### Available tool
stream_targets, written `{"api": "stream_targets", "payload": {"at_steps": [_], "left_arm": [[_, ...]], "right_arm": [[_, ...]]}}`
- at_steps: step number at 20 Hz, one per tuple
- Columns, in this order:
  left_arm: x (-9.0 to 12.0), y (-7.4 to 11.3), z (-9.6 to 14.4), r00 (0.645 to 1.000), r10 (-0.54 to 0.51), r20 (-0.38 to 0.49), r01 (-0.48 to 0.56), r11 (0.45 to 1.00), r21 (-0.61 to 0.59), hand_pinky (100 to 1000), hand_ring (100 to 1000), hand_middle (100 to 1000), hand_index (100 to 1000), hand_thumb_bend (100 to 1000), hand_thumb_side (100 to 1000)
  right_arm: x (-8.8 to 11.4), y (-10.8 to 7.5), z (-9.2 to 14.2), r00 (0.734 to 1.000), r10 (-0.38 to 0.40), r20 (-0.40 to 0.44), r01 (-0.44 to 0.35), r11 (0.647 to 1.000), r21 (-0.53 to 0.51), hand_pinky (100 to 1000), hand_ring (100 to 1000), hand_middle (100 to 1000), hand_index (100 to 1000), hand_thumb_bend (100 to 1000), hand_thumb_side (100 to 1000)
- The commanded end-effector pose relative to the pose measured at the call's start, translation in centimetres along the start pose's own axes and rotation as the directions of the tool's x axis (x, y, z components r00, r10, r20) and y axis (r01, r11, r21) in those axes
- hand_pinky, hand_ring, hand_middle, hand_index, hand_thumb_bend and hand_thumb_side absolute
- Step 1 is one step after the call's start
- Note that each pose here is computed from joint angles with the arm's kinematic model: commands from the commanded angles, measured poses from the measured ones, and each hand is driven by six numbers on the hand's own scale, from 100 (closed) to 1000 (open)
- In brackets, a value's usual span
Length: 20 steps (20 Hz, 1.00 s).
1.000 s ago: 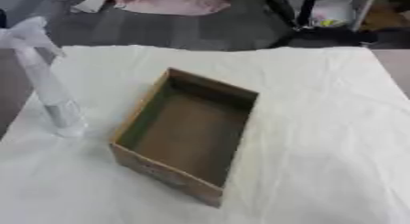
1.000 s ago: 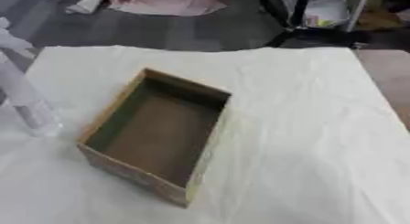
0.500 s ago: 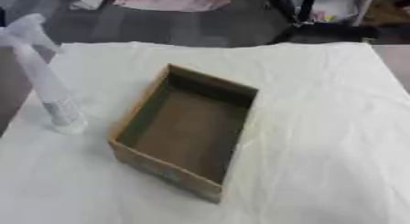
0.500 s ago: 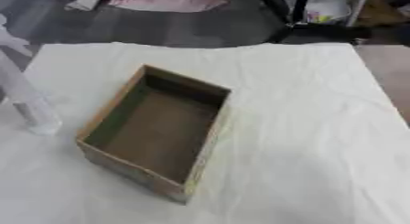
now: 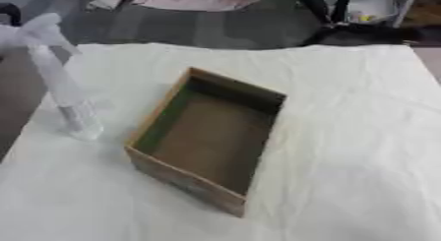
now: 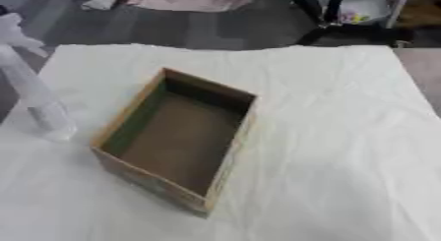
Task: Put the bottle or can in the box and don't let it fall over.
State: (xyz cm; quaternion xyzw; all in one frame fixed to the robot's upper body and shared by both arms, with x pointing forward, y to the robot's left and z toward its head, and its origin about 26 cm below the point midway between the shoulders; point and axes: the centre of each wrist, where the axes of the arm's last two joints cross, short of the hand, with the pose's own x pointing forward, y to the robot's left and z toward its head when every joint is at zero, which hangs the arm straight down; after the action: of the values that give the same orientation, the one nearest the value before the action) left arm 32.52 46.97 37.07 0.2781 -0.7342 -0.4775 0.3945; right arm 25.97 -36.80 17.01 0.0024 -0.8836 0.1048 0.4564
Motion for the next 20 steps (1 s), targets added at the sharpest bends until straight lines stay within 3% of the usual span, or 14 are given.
{"api": "stream_targets", "payload": {"at_steps": [1,11,20], "left_arm": [[0.6,1.5,0.0,1.000,-0.031,0.001,0.032,0.999,-0.031,714,728,734,902,134,825],[0.2,1.7,-1.5,1.000,-0.005,0.019,0.007,0.990,-0.139,711,724,729,900,145,816],[-0.2,0.9,-3.1,1.000,0.004,0.031,0.002,0.986,-0.167,711,722,727,899,152,816]], "right_arm": [[1.1,-0.3,-0.5,0.999,0.029,0.026,-0.030,0.999,0.029,946,950,1000,933,427,444],[1.1,-0.1,-0.7,0.999,0.019,0.027,-0.021,0.999,0.042,947,950,1000,933,425,445],[1.1,0.1,-0.8,0.999,0.014,0.029,-0.016,0.999,0.049,947,950,1000,934,425,447]]}}
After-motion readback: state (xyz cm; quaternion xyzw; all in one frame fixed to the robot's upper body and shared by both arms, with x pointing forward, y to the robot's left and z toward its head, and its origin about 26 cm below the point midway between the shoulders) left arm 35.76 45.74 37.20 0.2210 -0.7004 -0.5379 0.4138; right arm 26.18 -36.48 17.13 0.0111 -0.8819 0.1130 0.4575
